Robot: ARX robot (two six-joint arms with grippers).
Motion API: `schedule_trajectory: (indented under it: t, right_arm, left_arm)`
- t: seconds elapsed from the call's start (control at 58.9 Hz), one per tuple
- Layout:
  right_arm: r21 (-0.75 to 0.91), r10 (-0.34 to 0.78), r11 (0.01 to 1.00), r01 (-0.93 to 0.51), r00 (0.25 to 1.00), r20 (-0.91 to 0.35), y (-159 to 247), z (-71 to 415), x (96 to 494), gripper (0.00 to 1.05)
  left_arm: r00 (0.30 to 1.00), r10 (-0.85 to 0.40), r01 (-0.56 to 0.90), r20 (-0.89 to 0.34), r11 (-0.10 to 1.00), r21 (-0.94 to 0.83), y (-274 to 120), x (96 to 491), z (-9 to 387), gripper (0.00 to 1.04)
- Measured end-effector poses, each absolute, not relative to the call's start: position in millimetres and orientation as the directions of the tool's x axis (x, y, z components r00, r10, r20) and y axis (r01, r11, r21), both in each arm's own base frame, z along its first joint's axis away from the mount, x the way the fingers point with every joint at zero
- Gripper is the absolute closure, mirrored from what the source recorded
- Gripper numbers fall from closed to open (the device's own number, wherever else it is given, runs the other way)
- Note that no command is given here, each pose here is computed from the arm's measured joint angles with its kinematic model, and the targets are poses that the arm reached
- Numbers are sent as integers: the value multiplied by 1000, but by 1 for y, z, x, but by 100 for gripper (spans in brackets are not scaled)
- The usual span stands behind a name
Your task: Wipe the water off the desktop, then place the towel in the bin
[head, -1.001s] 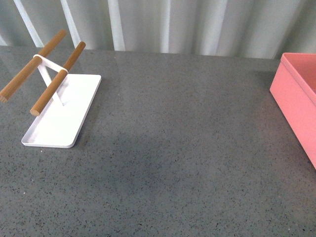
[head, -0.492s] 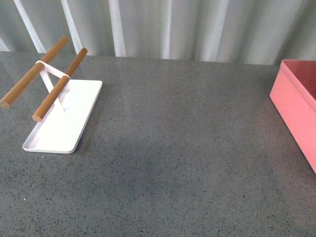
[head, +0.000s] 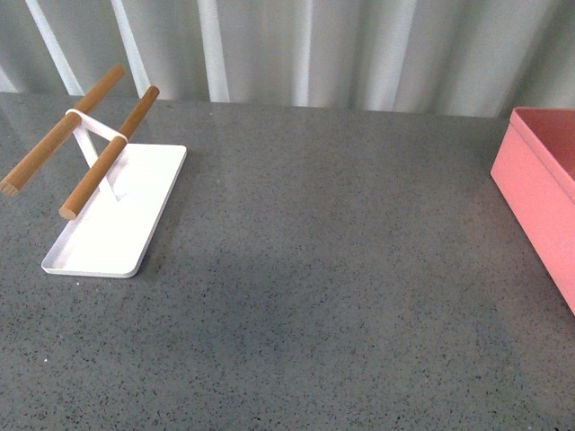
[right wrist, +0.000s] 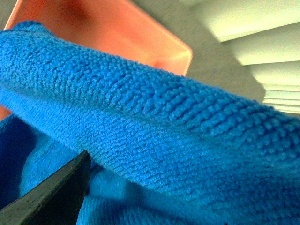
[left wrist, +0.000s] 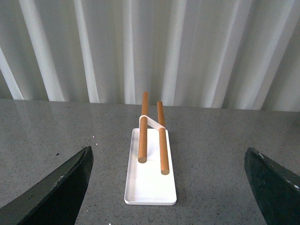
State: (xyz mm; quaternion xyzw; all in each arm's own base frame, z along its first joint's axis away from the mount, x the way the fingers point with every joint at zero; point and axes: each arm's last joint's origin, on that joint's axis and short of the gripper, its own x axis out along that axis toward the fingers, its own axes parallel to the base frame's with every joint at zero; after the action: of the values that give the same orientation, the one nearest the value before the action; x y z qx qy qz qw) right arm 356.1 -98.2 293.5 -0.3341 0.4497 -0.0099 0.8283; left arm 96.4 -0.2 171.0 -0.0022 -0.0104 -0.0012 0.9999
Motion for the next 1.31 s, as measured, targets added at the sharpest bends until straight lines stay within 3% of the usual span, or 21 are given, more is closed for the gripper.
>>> schedule_trajectory:
  t: [0.17,0.187,0.221,0.289,0.441,0.679,1.307]
  right_arm:
    - [-533,-319,824,-190,622,-715,-99,300,358,7]
    - [-509,-293,846,-158,661,-691,-101,298,359,9]
    - [-399,-163,913,-84,821,-547,-98,290,358,18]
    - [-218,-32,976,-25,967,-255,-83,273,339,33]
    - [-76,-3,997,3,1000,3,-54,255,292,60]
    - [-20,-3,1000,3,1000,-16,-31,217,243,100]
    - [-16,2,1000,-2,1000,-14,0,179,163,100]
  left_arm:
    - [1000,-2,2,21,1000,-4,0,96,171,7]
    - [1000,-2,2,21,1000,-5,0,96,171,7]
    - [1000,-3,3,21,1000,-4,0,96,171,7]
    - [1000,-2,2,21,1000,-4,0,96,171,7]
    - [1000,-2,2,21,1000,-4,0,96,171,7]
    - [1000,-2,2,21,1000,-4,0,96,171,7]
    - [1000,-2,2,21,1000,-4,0,96,171,7]
